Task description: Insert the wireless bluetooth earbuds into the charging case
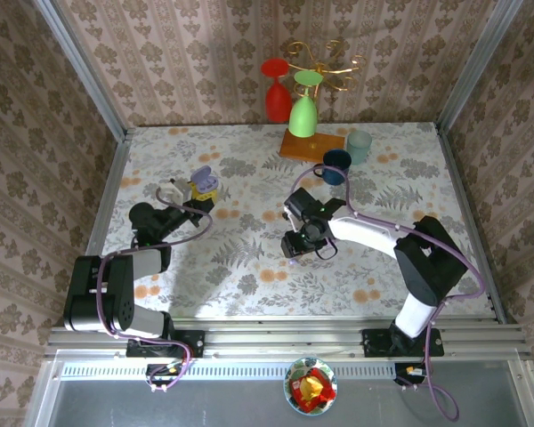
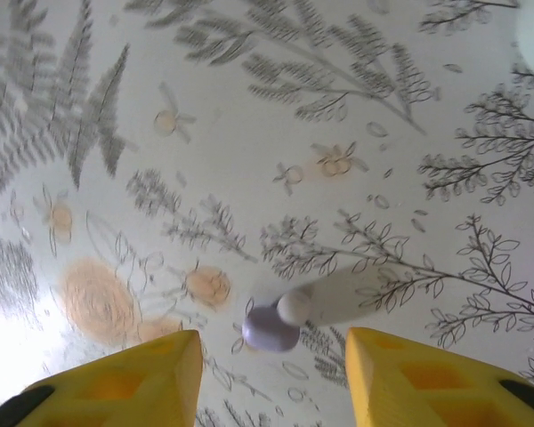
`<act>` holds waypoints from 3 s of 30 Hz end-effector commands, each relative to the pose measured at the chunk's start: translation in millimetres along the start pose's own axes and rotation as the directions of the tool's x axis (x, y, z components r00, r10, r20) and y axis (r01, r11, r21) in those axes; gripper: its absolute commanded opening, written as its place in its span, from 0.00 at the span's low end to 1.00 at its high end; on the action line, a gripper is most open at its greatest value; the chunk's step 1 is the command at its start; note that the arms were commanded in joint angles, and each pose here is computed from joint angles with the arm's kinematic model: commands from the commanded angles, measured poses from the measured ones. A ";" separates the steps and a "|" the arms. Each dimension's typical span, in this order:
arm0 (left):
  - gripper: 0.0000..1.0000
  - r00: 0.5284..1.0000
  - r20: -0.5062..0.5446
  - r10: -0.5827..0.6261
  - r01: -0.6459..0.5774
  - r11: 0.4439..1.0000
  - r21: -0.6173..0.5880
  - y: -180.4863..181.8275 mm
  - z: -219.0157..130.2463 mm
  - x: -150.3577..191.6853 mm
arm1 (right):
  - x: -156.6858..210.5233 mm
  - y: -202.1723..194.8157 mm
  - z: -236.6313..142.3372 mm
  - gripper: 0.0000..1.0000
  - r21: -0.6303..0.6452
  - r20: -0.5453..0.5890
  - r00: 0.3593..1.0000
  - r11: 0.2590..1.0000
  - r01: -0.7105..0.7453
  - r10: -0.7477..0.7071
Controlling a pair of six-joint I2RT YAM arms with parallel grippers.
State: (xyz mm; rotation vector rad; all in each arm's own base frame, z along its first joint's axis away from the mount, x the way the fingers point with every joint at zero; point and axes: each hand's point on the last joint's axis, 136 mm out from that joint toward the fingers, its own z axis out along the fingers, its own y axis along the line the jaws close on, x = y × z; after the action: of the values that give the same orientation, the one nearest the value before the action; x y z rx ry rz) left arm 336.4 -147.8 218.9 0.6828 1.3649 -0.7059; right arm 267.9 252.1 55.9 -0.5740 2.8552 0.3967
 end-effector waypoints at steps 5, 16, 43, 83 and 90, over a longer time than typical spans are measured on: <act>0.34 1.000 0.022 0.022 -0.022 1.000 -0.006 2.5 -1.8 -6.8 | 20.3 -10.1 1.2 0.47 0.137 -0.164 0.970 0.969 0.204 -0.181; 0.34 1.000 0.023 0.017 -0.017 1.000 0.002 2.8 -0.6 -7.4 | 19.9 -15.7 14.2 0.62 0.314 -0.281 0.943 0.912 0.265 -0.178; 0.34 1.000 0.019 0.003 -0.002 0.999 -0.043 11.9 -4.5 -5.0 | -12.1 -2.8 0.7 0.57 0.469 -0.189 0.943 0.818 0.332 -0.274; 0.34 0.999 0.033 -0.003 0.004 1.000 -0.026 7.7 -7.2 -12.8 | 10.1 1.4 33.8 0.30 0.543 -0.444 0.790 0.575 0.612 -0.422; 0.34 0.999 0.035 0.000 0.000 1.000 -0.025 7.4 -7.2 -13.7 | 6.6 0.0 36.0 0.22 0.548 -0.425 0.808 0.594 0.589 -0.409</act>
State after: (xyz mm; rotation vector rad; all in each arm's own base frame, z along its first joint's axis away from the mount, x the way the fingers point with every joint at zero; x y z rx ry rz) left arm 341.0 -137.9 219.6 0.6403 1.3823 -0.6998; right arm 264.9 263.6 23.0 -1.3032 2.5650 -0.8127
